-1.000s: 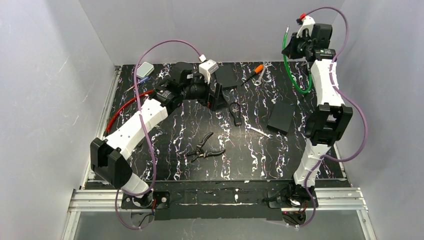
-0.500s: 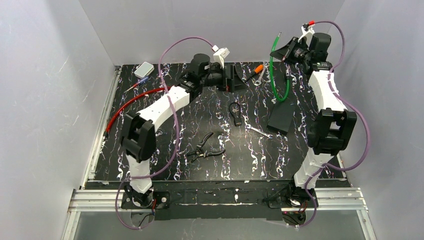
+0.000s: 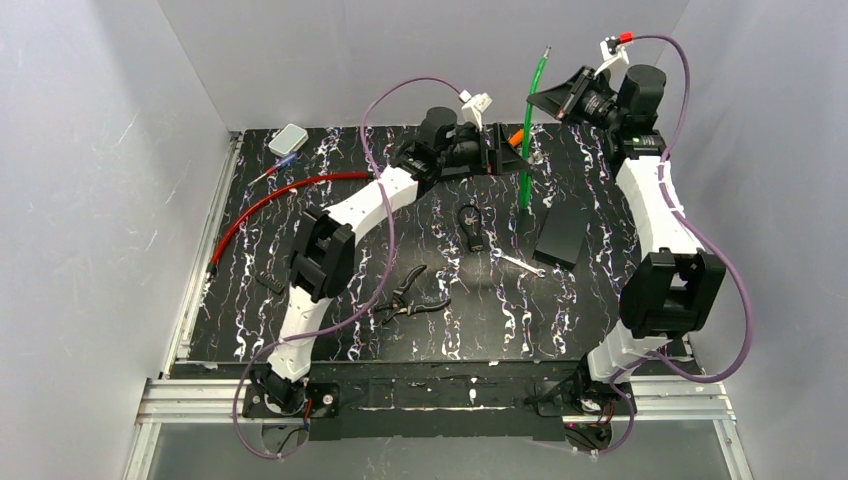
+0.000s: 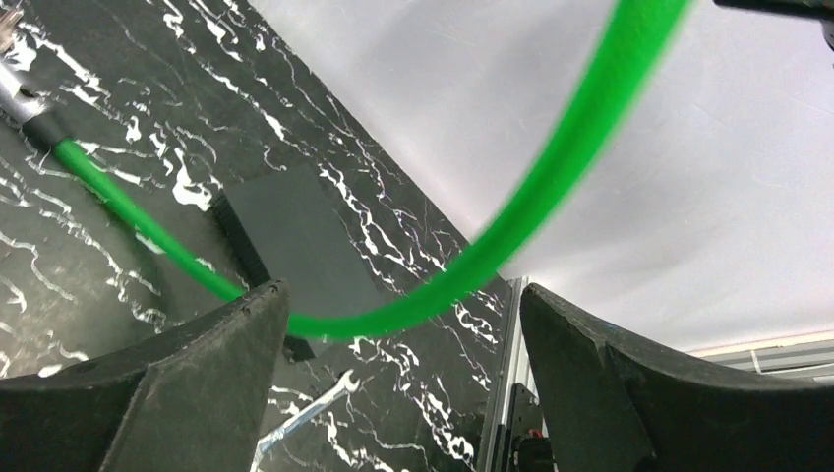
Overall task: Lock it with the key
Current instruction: Pick up the lock from the center of the board.
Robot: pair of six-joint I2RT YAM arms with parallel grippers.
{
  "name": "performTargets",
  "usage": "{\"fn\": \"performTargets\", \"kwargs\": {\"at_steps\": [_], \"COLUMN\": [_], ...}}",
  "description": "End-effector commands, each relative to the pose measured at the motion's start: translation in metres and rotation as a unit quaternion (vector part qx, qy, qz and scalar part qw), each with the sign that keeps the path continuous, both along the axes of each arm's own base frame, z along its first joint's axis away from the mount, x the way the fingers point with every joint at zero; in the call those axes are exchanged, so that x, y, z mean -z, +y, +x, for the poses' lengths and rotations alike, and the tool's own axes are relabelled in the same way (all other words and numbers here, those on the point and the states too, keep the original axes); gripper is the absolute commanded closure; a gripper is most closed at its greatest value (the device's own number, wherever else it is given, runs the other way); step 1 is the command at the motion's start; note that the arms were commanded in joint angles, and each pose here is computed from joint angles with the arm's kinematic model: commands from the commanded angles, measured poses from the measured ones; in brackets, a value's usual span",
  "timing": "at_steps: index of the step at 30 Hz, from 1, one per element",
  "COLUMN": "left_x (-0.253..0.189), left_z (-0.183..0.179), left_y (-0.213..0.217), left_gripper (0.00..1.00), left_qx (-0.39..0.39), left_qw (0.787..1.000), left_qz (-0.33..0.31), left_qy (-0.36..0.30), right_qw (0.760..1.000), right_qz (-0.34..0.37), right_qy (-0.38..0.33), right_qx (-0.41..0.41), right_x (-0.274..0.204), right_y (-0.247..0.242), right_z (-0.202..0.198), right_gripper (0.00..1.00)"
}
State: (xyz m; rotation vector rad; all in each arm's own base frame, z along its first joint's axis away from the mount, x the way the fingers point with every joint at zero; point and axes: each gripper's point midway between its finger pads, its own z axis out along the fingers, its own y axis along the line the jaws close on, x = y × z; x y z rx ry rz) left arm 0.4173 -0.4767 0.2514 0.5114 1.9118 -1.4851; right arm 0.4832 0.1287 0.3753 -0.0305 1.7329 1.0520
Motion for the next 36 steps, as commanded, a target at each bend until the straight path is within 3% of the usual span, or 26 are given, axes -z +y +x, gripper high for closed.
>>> {"fn": "performTargets", "kwargs": {"at_steps": [1, 4, 11, 13, 14, 18, 21, 25, 28, 36], "left_x": [-0.031, -0.032, -0.055, -0.083, -0.096, -0.152, -0.196, -0.248, -0.273, -0.295], "left_z": [-0.013, -0.013, -0.021, -0.025, -0.024, -0.02, -0.02, -0.024, -0.016, -0.004], "left_y": [-0.025, -0.028, -0.027, -0.022, -0.019, 0.002, 0.023, 0.057, 0.09, 0.163], "left_gripper": [0.18, 0.27, 0.86, 1.0, 1.0, 1.0, 1.0, 1.0, 1.0, 1.0], "left_qx": [0.031, 0.035, 0.053, 0.059, 0.057, 0.037, 0.018, -0.018, -0.064, -0.154], "left_qw": [0.998, 0.998, 0.995, 0.992, 0.991, 0.985, 0.979, 0.971, 0.968, 0.952], "left_qz": [-0.04, -0.047, -0.07, -0.088, -0.097, -0.132, -0.157, -0.187, -0.211, -0.263], "left_qy": [-0.031, -0.029, -0.044, -0.063, -0.072, -0.104, -0.129, -0.149, -0.122, 0.011], "right_qw": [0.997, 0.997, 0.994, 0.991, 0.989, 0.98, 0.974, 0.969, 0.966, 0.963], "right_qz": [-0.002, -0.007, -0.004, -0.003, -0.008, -0.034, -0.046, -0.046, -0.055, -0.135], "right_qy": [-0.073, -0.072, -0.092, -0.111, -0.125, -0.186, -0.219, -0.244, -0.253, -0.231], "right_qx": [-0.021, -0.029, -0.056, -0.07, -0.073, -0.062, -0.029, 0.009, -0.001, -0.046], "right_x": [-0.041, -0.038, -0.049, -0.06, -0.068, -0.108, -0.138, -0.165, -0.164, -0.076], "right_y": [0.019, 0.026, 0.042, 0.045, 0.045, 0.032, 0.003, -0.036, -0.042, -0.015], "right_z": [-0.024, -0.026, -0.031, -0.035, -0.037, -0.047, -0.048, -0.053, -0.065, -0.079], "right_gripper": [0.99, 0.99, 0.98, 0.74, 0.59, 0.24, 0.1, 0.02, 0.02, 0.03]}}
